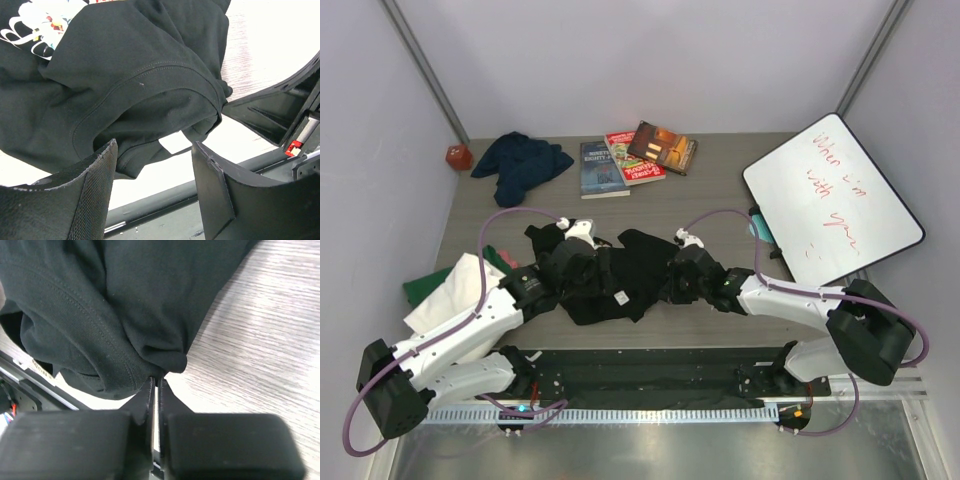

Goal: Fold and stack the t-shirts

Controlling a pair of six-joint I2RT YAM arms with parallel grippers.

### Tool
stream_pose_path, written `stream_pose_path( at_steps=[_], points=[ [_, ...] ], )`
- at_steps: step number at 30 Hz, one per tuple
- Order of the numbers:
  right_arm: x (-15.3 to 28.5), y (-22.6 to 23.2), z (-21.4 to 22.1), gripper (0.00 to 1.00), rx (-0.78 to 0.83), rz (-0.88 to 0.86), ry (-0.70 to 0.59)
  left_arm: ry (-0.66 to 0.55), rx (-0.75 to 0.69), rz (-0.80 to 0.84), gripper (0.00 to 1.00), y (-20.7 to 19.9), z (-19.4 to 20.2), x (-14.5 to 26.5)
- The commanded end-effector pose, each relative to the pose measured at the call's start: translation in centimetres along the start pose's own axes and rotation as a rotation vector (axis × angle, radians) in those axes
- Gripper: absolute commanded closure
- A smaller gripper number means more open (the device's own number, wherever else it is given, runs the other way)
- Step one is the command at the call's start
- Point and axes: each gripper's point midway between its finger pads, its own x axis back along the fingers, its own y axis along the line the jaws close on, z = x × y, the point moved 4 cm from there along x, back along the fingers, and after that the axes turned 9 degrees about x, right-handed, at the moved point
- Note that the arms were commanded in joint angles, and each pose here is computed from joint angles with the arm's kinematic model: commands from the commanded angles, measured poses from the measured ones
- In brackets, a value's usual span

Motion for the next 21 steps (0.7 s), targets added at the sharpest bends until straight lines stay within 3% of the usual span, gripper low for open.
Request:
stream_pose_path(
  at_steps=[1, 8, 21],
  points=[
    [0.1, 0.0, -1.0, 0.99, 0.013, 0.014, -0.063, -0.03, 0.01, 0.046, 0.38, -1.0, -0.9, 0.2],
    [1.1, 0.3, -2.0, 0.99, 0.03, 0.021, -0.091, -0.028, 0.013, 0.051, 0.38, -1.0, -0.8, 0.2],
    [6.3, 1.7, -7.4, 0.99, 0.129, 0.064, -0.253, -0.03, 0.012, 0.061, 0.38, -1.6, -1.2, 0.2]
  ],
)
